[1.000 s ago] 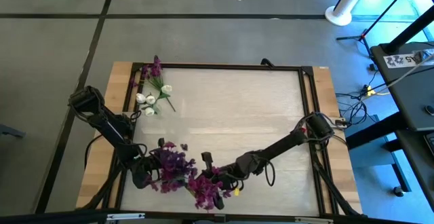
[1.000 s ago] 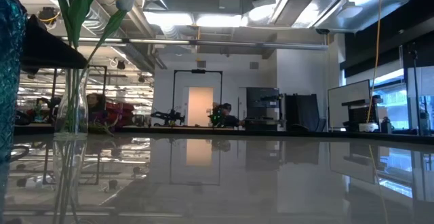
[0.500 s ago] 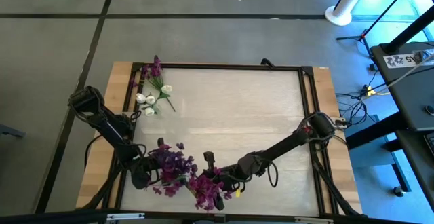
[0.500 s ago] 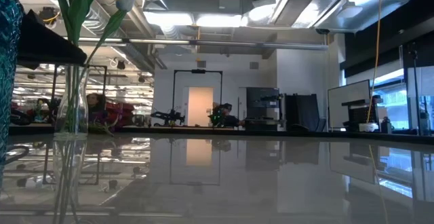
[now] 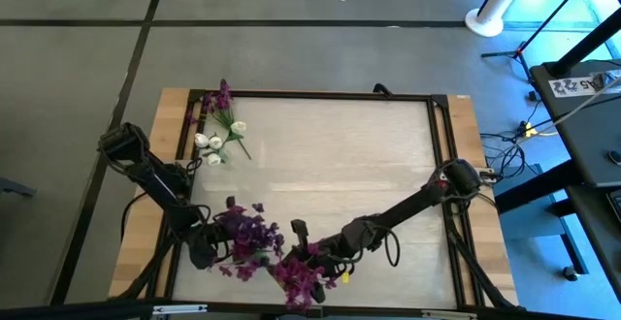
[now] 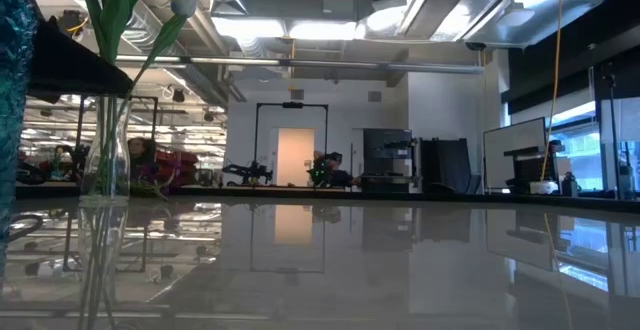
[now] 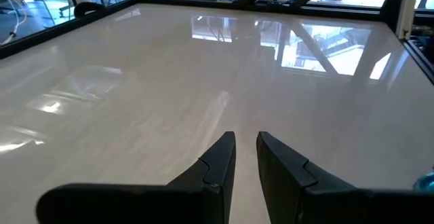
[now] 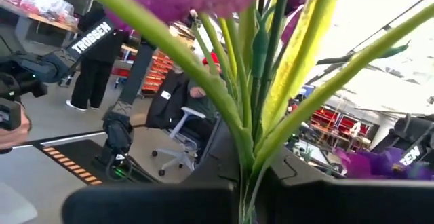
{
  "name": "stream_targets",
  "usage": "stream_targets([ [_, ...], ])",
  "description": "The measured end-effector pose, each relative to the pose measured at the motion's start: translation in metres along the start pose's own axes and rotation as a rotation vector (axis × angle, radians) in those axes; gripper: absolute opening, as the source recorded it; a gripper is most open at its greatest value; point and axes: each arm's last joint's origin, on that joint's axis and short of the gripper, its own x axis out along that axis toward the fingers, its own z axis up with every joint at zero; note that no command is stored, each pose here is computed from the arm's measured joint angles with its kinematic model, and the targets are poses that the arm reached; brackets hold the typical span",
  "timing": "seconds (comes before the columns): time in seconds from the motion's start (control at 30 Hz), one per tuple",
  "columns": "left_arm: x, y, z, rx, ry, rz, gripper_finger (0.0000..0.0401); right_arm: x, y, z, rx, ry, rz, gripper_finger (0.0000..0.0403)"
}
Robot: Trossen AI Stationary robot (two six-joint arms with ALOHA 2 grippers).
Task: Sort flowers into vase by color
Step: Put the violet flower into the transparent blue vase
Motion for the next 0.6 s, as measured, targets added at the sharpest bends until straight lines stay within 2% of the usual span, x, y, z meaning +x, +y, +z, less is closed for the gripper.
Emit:
stream_targets([
  [0.33,0.006,0.003,0.001,0.0,0.018,0.005,0.0059,0.001,-0.006,-0.014,0.014,0.056,-0.011,0.0012],
  [0.6,0.005,0.002,0.001,0.003,0.02,-0.002,0.0059,0.0,-0.002,-0.005,-0.015,0.053,-0.015,0.0012],
])
